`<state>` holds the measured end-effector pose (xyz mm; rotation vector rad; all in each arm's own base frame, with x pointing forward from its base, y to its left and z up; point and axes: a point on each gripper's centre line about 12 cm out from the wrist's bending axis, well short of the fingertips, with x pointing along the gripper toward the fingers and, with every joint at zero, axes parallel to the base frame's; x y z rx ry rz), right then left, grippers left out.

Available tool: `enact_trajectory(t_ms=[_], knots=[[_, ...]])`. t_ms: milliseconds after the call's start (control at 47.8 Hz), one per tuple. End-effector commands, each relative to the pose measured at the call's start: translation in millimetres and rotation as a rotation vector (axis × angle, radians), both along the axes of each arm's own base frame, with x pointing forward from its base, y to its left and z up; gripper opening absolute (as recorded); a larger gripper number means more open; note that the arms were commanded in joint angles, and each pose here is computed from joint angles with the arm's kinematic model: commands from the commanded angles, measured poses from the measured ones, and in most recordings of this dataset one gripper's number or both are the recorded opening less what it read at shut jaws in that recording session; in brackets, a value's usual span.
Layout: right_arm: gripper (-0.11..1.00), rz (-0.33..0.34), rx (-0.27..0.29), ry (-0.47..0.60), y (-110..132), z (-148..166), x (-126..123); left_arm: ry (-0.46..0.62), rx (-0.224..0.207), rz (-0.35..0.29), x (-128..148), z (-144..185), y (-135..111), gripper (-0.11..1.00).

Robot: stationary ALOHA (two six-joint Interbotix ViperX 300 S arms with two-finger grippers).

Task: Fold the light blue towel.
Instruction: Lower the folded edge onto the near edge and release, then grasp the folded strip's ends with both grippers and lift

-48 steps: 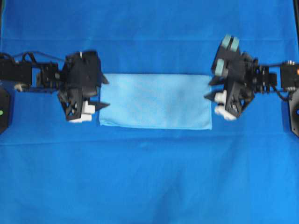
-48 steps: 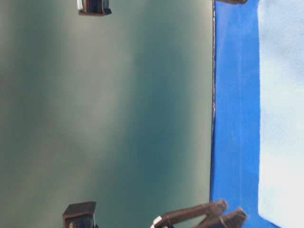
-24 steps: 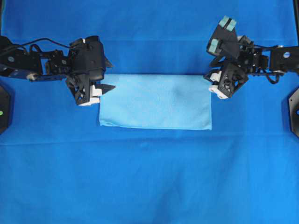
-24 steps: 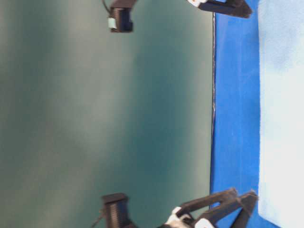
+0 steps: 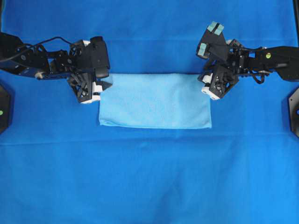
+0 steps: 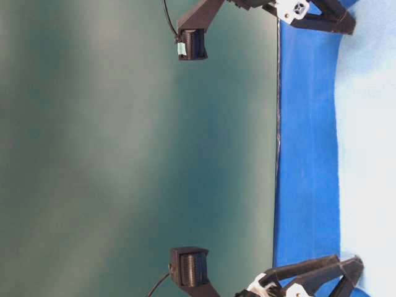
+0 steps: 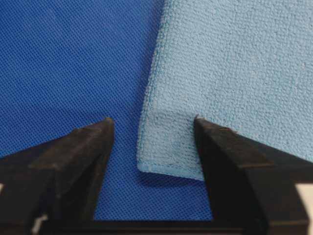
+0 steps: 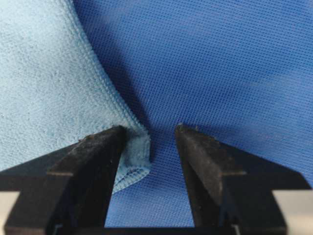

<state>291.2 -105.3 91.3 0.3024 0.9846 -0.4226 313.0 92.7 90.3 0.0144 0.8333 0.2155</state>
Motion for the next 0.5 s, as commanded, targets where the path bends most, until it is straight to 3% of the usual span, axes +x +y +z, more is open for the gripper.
enact_trajectory(t_ms=[0, 105, 272, 481], knots=[[0.55, 0.0, -0.005, -0.011, -1.5, 2.9, 2.9, 0.001, 0.003, 0.001, 1.3, 3.9, 1.9, 0.54], [0.47, 0.014, -0.006, -0.006, 1.7, 2.6, 3.6, 0.044, -0.009, -0.004, -0.6, 2.1, 0.7, 0.35], [0.03, 0.035, -0.009, -0.011, 7.5, 4.9, 5.7, 0.099, -0.026, -0.004, -2.2, 2.0, 0.5, 0.05], [0.02, 0.029, -0.011, -0.027, 8.0, 10.1, 3.9, 0.099, -0.027, -0.006, 2.2, 10.2, 1.2, 0.03]])
